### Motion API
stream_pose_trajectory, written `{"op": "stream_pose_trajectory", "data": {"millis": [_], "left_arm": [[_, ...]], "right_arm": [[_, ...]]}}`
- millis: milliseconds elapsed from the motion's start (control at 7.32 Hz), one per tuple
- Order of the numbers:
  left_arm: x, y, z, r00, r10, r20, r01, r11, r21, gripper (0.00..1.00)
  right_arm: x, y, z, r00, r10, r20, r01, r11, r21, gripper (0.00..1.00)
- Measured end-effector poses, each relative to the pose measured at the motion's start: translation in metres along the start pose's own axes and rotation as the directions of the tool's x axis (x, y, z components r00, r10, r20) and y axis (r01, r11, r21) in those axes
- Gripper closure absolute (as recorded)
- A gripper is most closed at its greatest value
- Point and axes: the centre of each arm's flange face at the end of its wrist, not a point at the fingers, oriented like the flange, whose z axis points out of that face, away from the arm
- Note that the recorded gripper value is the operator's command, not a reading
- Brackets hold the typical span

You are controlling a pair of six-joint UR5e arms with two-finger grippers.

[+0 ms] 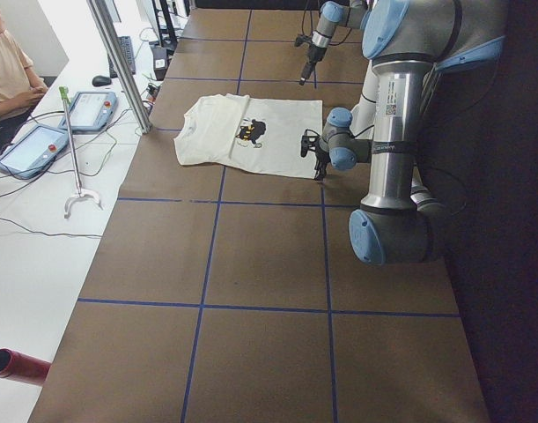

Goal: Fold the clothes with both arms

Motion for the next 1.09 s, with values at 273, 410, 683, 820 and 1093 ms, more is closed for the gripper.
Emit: {"op": "stream_pose_trajectory", "data": {"millis": [273,410,683,820,1093], "left_arm": [[-0.0015,0.0003,0.0024,1.0,0.0,0.006,0.0,1.0,-0.001,0.64],[-0.0012,0.0002,0.0026,1.0,0.0,0.006,0.0,1.0,-0.001,0.69],[-0.0002,0.0016,0.0029,1.0,0.001,0.004,-0.001,1.0,-0.003,0.7],[0.0003,0.003,0.0032,1.0,0.002,0.004,-0.002,1.0,-0.005,0.76],[0.0029,0.0066,0.0032,1.0,0.007,0.001,-0.007,1.0,-0.011,1.0]], "right_arm": [[0.0005,-0.0002,0.0004,1.0,0.0,-0.001,0.0,1.0,0.001,0.02],[0.0006,-0.0003,0.0004,1.0,0.0,-0.002,0.0,1.0,0.001,0.02],[0.0007,-0.0006,0.0005,1.0,0.0,-0.002,0.0,1.0,0.001,0.02],[0.0007,-0.0007,0.0005,1.0,-0.001,-0.002,0.001,1.0,0.002,0.02],[0.0009,-0.0005,0.001,1.0,-0.001,-0.003,0.001,1.0,0.002,0.02]]}}
